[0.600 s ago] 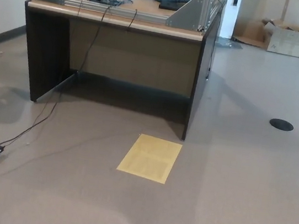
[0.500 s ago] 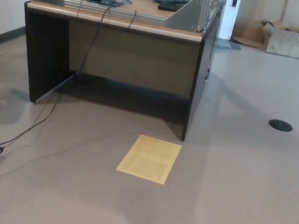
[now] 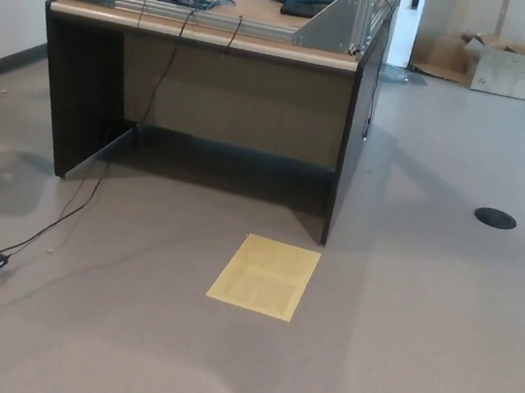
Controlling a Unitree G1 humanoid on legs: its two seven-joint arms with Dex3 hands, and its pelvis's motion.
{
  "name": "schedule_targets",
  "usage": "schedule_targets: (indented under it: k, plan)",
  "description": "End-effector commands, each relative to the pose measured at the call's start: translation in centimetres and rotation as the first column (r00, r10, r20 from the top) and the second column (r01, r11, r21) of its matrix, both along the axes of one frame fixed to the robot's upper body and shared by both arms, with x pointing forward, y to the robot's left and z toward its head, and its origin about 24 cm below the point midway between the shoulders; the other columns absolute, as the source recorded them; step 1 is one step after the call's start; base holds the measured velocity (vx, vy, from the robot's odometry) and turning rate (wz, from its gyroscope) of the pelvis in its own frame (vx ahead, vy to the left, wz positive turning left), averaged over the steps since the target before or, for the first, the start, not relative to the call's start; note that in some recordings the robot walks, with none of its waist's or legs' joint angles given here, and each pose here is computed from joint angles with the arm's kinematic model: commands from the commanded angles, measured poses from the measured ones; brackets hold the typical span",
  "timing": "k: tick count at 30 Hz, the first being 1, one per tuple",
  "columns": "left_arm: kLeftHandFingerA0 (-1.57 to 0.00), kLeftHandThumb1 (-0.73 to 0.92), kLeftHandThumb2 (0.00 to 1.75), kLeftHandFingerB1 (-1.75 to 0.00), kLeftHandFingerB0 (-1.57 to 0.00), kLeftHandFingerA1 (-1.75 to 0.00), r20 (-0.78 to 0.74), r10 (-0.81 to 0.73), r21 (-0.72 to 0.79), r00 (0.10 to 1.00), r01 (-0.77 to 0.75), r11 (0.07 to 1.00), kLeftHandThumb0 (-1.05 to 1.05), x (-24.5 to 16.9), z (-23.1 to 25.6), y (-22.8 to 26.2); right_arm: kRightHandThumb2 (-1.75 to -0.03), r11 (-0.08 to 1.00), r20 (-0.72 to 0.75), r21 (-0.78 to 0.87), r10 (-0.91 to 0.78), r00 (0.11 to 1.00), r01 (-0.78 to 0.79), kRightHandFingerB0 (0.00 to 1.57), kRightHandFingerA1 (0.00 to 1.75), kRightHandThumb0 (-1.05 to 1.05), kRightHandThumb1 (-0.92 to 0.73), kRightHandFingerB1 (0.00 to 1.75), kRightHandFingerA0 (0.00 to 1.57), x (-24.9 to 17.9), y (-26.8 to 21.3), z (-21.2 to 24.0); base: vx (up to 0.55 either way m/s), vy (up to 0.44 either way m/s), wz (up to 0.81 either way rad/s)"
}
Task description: A person hands over a black lunchbag to the robot and the robot uses its left hand to grab the strips of the lunchbag, the gives it back to the person.
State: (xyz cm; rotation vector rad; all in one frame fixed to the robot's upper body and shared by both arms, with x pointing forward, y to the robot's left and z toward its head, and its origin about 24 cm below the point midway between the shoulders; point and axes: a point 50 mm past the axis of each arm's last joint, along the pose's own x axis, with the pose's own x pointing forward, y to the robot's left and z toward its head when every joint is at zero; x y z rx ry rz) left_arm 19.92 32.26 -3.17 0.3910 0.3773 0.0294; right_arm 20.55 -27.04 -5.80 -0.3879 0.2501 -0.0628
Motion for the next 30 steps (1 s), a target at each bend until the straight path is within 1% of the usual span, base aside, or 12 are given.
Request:
schedule_targets:
  k: [1, 13, 18, 19, 20, 21, 24, 25, 26, 27, 28, 30]
  plan:
    - [0.00, 0.27, 0.87, -0.47, 0.00, -0.49, 0.063, -0.034, 0.010, 0.997, 0.033, 0.999, -0.34, 0.2, 1.0, 0.6, -0.63, 1.000, 0.091, -0.024, -0.015, 0.996, 0.018, 0.29, 0.39, -0.74, -0.75, 0.32, 0.43, 0.2, -0.7, 1.0, 0.00, 0.000, 0.00]
    - [0.00, 0.28, 0.87, -0.48, 0.00, -0.50, 0.098, -0.034, -0.005, 0.995, 0.034, 0.999, -0.34, 0.3, 1.3, 0.6, -0.63, 1.000, 0.097, -0.013, -0.015, 0.995, 0.016, 0.28, 0.39, -0.74, -0.75, 0.34, 0.43, 0.2, -0.6, 0.9, 0.00, 0.000, 0.00]
    - [0.00, 0.24, 0.85, -0.48, 0.00, -0.50, 0.316, -0.107, 0.023, 0.943, 0.106, 0.994, -0.34, 3.2, 6.6, -0.2, -0.63, 1.000, 0.087, -0.020, -0.004, 0.996, 0.006, 0.29, 0.39, -0.73, -0.75, 0.33, 0.43, 0.2, -0.5, 0.8, 0.00, 0.000, 0.00]
    - [-0.05, 0.41, 0.72, -0.33, -0.09, -0.38, 0.350, -0.130, 0.030, 0.928, 0.128, 0.991, -0.65, 3.8, 7.9, -0.4, -0.63, 1.000, 0.086, -0.018, -0.002, 0.996, 0.003, 0.29, 0.38, -0.73, -0.75, 0.33, 0.43, 0.2, -0.5, 0.8, 0.00, 0.000, 0.00]
    - [-0.05, 0.41, 0.72, -0.33, -0.09, -0.38, 0.375, -0.148, 0.031, 0.915, 0.147, 0.989, -0.65, 4.1, 8.8, -0.6, -0.63, 1.000, 0.085, -0.017, 0.000, 0.996, 0.001, 0.29, 0.38, -0.73, -0.75, 0.33, 0.43, 0.2, -0.5, 0.8, 0.00, 0.000, 0.00]
    - [-0.06, 0.39, 0.72, -0.32, -0.09, -0.33, 0.413, -0.182, 0.055, 0.892, 0.174, 0.983, -0.62, 4.8, 10.4, -1.1, -0.63, 1.000, 0.080, -0.014, 0.004, 0.997, -0.003, 0.28, 0.38, -0.73, -0.75, 0.33, 0.42, 0.2, -0.4, 0.8, 0.00, 0.000, 0.00]
    - [-0.02, 0.39, 0.73, -0.33, -0.08, -0.38, 0.512, -0.289, 0.175, 0.809, 0.232, 0.957, -0.63, 6.1, 15.1, -2.4, -0.63, 1.000, 0.082, -0.017, 0.015, 0.996, -0.014, 0.28, 0.39, -0.72, -0.74, 0.33, 0.43, 0.4, -0.2, 0.8, 0.00, 0.000, 0.00]
    - [-0.02, 0.47, 0.74, -0.32, -0.12, -0.34, 0.584, -0.368, 0.256, 0.724, 0.266, 0.929, -0.75, 6.9, 18.9, -4.0, -0.62, 1.000, 0.083, -0.011, 0.013, 0.996, -0.012, 0.29, 0.39, -0.71, -0.74, 0.34, 0.44, 0.5, -0.1, 0.8, 0.00, 0.000, 0.00]
    - [-0.11, 0.49, 0.55, -0.28, -0.12, -0.29, 0.598, -0.391, 0.284, 0.700, 0.271, 0.920, -0.63, 7.0, 19.9, -4.5, -0.62, 1.000, 0.083, -0.013, 0.014, 0.996, -0.013, 0.29, 0.39, -0.71, -0.74, 0.34, 0.44, 0.5, -0.1, 0.8, 0.00, 0.000, 0.00]
    - [-0.11, 0.49, 0.55, -0.28, -0.12, -0.29, 0.607, -0.414, 0.313, 0.678, 0.275, 0.909, -0.63, 7.0, 20.9, -5.0, -0.62, 1.000, 0.082, -0.016, 0.017, 0.996, -0.015, 0.29, 0.39, -0.71, -0.74, 0.34, 0.44, 0.6, -0.1, 0.8, 0.00, 0.000, 0.00]
    - [0.00, 0.39, 0.76, -0.37, -0.13, -0.35, 0.634, -0.448, 0.346, 0.631, 0.287, 0.893, -0.60, 7.0, 22.5, -5.9, -0.62, 1.000, 0.083, -0.017, 0.023, 0.996, -0.022, 0.28, 0.39, -0.71, -0.74, 0.34, 0.44, 0.7, -0.1, 0.9, 0.00, 0.000, 0.00]
    - [-0.06, 0.43, 0.79, -0.32, -0.06, -0.35, 0.655, -0.504, 0.400, 0.563, 0.307, 0.863, -0.67, 7.0, 24.8, -7.5, -0.62, 1.000, 0.082, -0.013, 0.026, 0.996, -0.025, 0.28, 0.39, -0.72, -0.74, 0.34, 0.45, 0.8, -0.1, 0.9, 0.00, 0.000, 0.00]
